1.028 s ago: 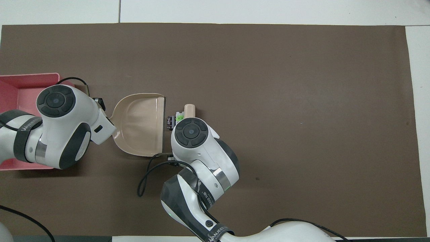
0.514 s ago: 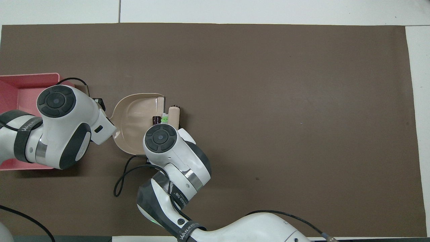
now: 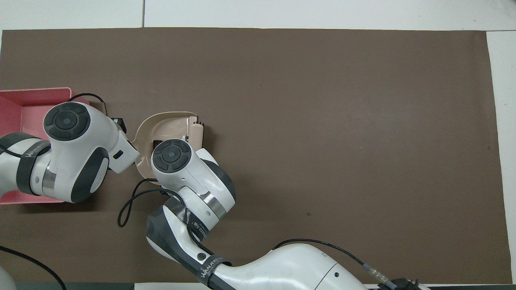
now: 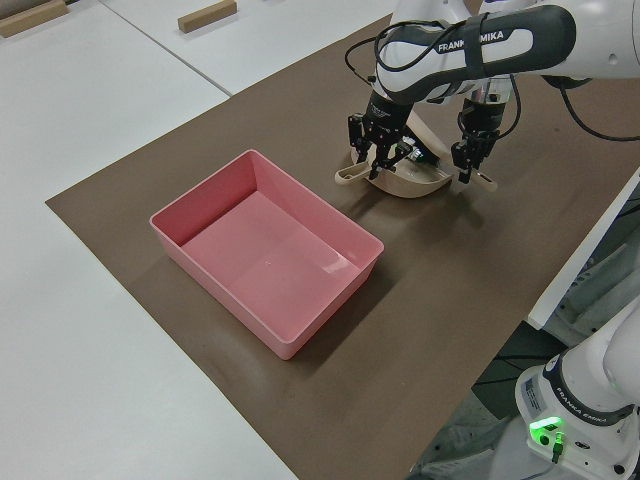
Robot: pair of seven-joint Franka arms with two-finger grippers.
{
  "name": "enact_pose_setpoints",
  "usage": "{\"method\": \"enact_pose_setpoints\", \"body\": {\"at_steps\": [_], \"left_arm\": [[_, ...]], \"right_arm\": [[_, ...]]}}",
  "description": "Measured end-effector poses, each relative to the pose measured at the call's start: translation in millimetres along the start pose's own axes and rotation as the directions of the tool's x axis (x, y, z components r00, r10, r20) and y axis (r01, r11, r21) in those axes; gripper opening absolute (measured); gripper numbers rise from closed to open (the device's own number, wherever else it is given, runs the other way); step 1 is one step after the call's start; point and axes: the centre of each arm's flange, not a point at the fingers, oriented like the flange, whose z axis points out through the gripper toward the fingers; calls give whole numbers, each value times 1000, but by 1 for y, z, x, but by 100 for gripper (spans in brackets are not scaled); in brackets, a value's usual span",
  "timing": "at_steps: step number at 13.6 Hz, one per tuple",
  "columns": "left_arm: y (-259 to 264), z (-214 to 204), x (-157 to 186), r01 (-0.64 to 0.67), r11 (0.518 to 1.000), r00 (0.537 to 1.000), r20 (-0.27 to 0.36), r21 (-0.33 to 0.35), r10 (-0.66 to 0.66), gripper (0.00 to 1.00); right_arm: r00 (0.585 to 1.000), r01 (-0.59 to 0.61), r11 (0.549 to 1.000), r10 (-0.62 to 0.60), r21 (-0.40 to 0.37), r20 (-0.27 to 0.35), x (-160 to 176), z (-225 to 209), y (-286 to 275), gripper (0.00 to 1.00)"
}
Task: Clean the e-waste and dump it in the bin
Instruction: 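Sweep the electronic parts with the brush into the dustpan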
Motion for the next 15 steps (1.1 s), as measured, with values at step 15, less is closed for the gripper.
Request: {"method": "enact_pose_setpoints", "body": {"at_steps": [15], "left_arm": [[-2,6,-20,-13,999,984,-179,-35,6,33]], "right_arm": [[988,-131,987,123,92,89,30,-47,9,26]]}}
